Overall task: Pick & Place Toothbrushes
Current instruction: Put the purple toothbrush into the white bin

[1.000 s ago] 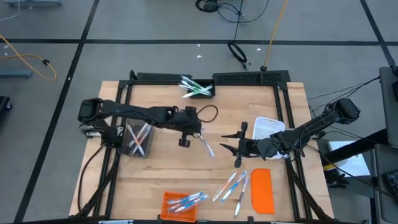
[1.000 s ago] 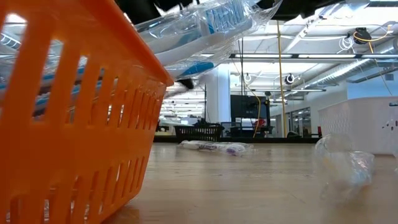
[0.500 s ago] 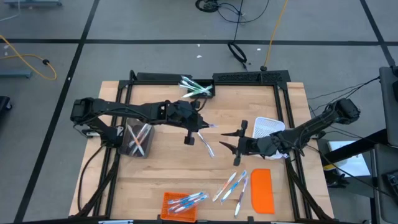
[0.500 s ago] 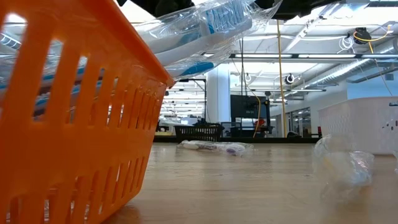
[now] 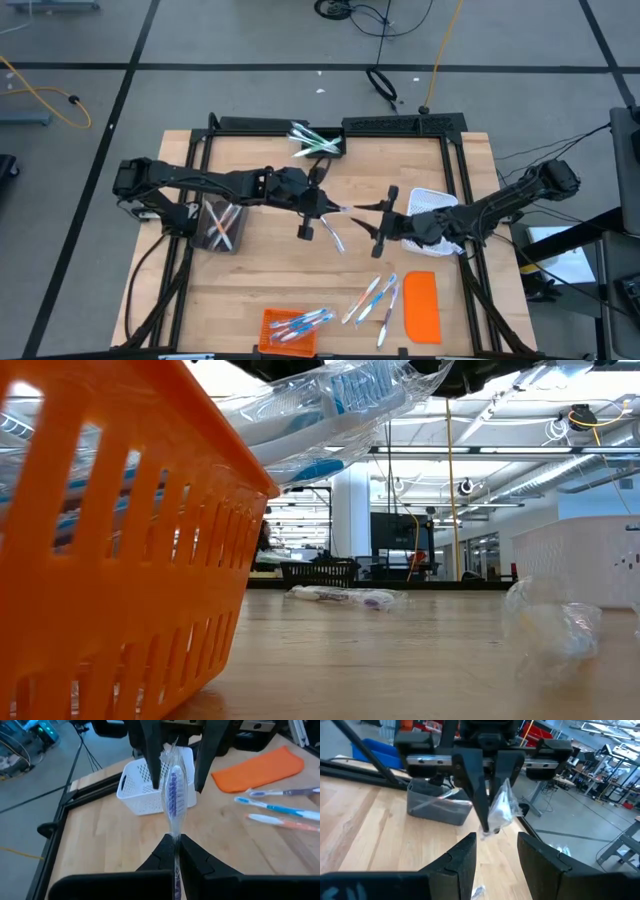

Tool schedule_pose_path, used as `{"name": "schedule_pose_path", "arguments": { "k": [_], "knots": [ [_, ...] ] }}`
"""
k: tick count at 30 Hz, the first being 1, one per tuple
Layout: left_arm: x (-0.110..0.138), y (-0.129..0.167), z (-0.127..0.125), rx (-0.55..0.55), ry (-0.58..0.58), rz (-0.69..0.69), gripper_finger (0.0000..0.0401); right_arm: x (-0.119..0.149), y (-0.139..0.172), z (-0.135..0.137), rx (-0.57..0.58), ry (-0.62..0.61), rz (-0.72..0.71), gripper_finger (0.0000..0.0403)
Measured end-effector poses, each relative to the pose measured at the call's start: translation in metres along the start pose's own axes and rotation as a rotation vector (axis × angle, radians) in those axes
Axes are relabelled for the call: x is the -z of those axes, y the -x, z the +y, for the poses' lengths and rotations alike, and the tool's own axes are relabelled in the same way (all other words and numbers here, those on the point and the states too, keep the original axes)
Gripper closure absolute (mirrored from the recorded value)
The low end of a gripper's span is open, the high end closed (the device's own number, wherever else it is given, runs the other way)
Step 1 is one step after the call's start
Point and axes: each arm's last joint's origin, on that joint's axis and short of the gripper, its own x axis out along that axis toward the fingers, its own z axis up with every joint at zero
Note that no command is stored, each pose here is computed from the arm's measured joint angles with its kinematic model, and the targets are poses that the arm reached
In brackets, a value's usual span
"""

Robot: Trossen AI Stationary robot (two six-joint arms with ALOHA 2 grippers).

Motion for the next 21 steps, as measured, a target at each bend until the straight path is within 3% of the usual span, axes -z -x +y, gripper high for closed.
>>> {"name": "schedule_pose_path", "arguments": {
  "k": [7,13,21],
  "knots": [
    [-0.005,-0.003,0.000,-0.006,-0.008,-0.057,0.0397,-0.004,-0.002,-0.004,0.013,-0.034,-0.045,0.0268],
    [-0.007,-0.008,0.000,-0.012,-0.016,-0.099,0.0397,-0.009,-0.006,-0.008,-0.087,-0.057,-0.114,0.0268],
    [-0.002,-0.023,-0.004,-0.008,-0.024,-0.112,0.0396,-0.008,-0.010,-0.015,-0.057,-0.069,-0.113,0.0268]
  ]
}}
